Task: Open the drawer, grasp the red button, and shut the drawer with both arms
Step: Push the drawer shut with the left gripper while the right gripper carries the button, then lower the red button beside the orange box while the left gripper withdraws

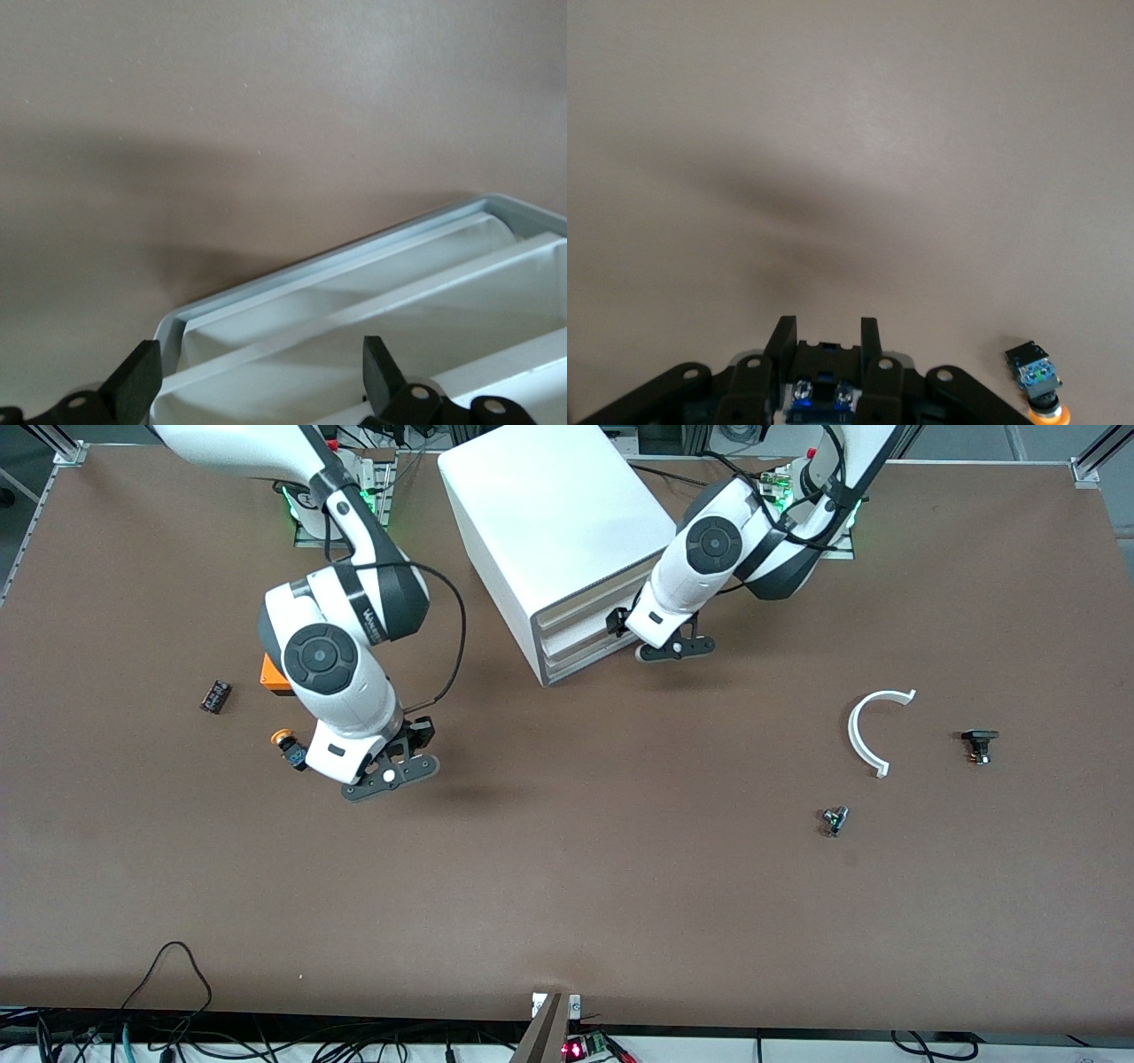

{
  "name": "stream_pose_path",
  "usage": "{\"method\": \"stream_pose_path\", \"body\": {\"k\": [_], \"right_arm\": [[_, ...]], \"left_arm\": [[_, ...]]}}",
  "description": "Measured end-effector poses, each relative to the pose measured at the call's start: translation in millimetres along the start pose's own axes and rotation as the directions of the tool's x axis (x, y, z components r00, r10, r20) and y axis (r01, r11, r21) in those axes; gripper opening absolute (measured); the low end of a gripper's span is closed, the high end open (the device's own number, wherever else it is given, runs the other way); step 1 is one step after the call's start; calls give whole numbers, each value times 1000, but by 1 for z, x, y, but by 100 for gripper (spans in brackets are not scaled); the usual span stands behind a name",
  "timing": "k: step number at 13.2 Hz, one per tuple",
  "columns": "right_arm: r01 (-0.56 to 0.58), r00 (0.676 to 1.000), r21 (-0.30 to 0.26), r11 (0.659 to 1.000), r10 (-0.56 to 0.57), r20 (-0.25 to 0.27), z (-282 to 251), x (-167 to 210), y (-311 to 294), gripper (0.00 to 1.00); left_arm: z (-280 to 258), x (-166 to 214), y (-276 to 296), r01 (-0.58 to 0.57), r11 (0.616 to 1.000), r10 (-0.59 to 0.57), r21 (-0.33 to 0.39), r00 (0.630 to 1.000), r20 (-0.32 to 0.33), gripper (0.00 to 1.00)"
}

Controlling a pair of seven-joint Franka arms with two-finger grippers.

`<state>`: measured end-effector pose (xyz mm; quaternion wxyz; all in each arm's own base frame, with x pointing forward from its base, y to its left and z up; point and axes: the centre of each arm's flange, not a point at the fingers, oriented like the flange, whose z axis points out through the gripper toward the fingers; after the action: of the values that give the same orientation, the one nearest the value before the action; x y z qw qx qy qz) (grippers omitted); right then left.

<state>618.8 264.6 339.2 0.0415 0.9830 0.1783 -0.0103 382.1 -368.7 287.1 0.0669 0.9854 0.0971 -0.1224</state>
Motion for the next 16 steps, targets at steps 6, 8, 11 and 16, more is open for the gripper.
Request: {"method": "stream_pose_path", "body": {"k": [6, 8, 11, 16], "right_arm": [[-66, 997, 28, 997, 66, -29, 95, -40, 47, 33], [-69, 997, 38, 997, 71, -44, 121, -57, 49, 33], [-53, 996, 49, 997, 57, -75, 146, -76, 55, 33], [-157, 985, 56, 986, 160, -62, 147, -83, 72, 57]], "left_arm": [[-31, 38, -18, 74, 996, -77, -49, 995, -64, 100], [-87, 99, -58, 182, 975, -200, -125, 968, -152, 100], [-164, 157, -128, 168, 976, -197, -140, 952, -235, 100], [-310, 170, -260, -45, 999, 41, -12, 976, -213, 100]]}}
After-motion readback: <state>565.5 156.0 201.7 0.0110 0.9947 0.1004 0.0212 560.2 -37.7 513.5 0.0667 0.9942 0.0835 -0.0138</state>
